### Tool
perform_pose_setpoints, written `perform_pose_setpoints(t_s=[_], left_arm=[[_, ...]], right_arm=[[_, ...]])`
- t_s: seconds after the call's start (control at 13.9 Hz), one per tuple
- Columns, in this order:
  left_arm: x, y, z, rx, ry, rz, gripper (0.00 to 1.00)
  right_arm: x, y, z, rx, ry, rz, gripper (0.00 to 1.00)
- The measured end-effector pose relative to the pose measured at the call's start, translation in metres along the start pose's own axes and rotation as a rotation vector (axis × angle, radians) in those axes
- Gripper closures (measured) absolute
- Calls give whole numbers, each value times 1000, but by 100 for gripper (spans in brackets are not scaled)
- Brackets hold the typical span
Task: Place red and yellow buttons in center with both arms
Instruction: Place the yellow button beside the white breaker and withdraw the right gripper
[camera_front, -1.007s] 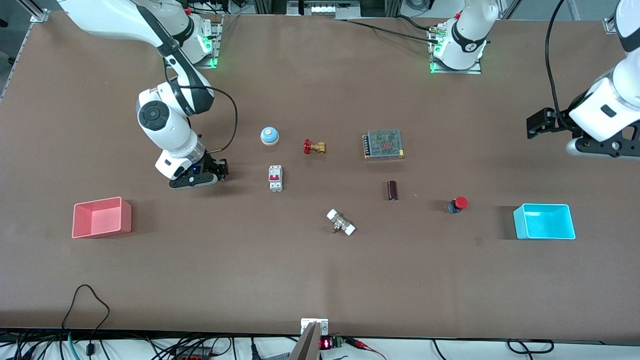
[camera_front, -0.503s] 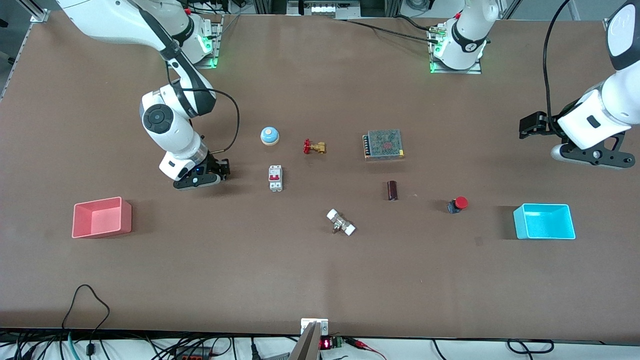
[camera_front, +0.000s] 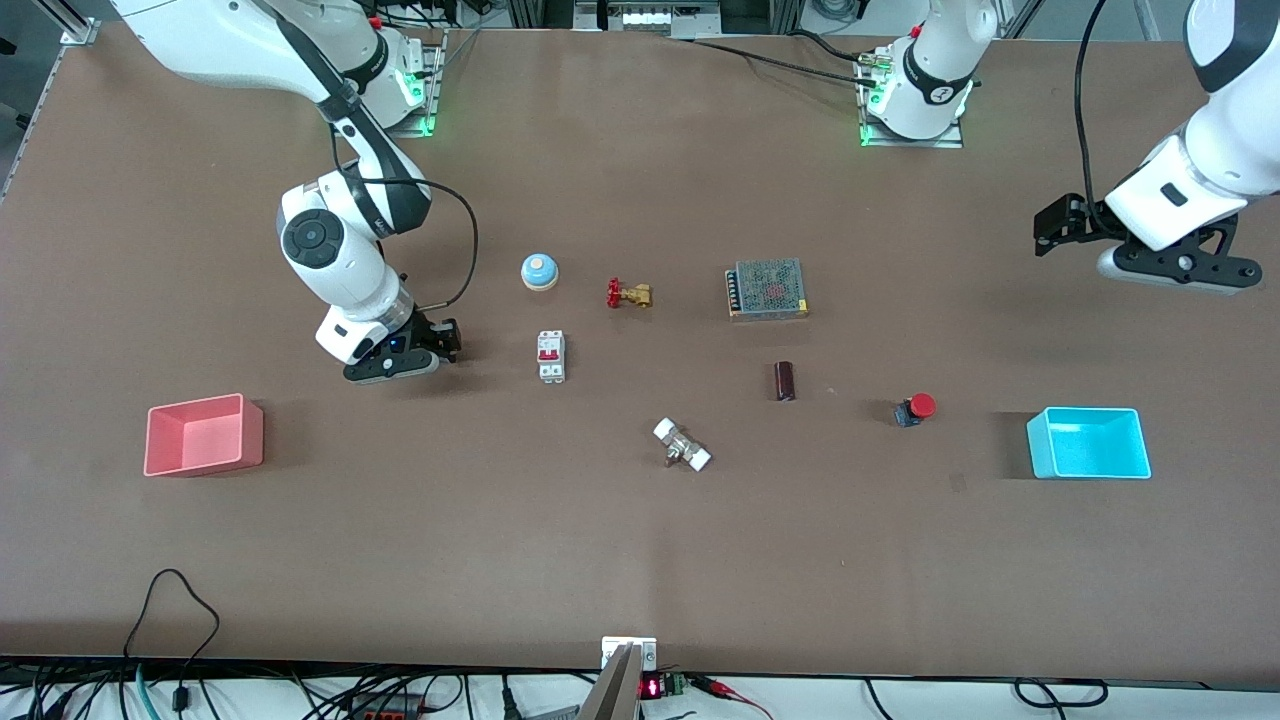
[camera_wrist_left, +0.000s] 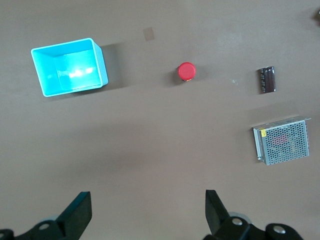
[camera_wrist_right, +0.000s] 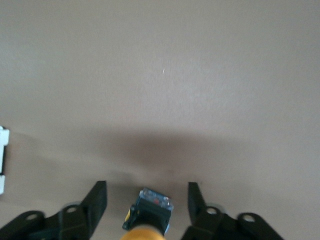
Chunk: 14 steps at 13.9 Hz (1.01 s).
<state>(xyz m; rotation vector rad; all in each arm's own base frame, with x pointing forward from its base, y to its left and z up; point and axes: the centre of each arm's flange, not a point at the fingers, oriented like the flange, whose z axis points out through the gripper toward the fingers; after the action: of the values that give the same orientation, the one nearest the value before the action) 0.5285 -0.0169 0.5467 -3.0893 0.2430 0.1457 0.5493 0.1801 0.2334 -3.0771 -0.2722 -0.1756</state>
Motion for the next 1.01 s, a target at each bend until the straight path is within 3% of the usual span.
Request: perform_pose_setpoints(t_s=[0.14, 0.36, 0.65, 0.86, 1.01], left_arm=[[1, -2, -7, -7, -32, -4, 0], [8, -4, -9, -13, -53, -14, 0], [10, -4, -7, -15, -58, -15, 0], [10, -4, -7, -15, -58, -16, 0], [10, -4, -7, -15, -59, -16, 0]], right_arm=[[26, 4, -28, -28, -13, 11, 1], [62, 13, -110, -43, -22, 85, 0], [58, 26, -227, -56, 21, 159, 0], [48, 72, -297, -99, -6, 189, 0], [41, 116, -334, -109, -57, 172, 0]])
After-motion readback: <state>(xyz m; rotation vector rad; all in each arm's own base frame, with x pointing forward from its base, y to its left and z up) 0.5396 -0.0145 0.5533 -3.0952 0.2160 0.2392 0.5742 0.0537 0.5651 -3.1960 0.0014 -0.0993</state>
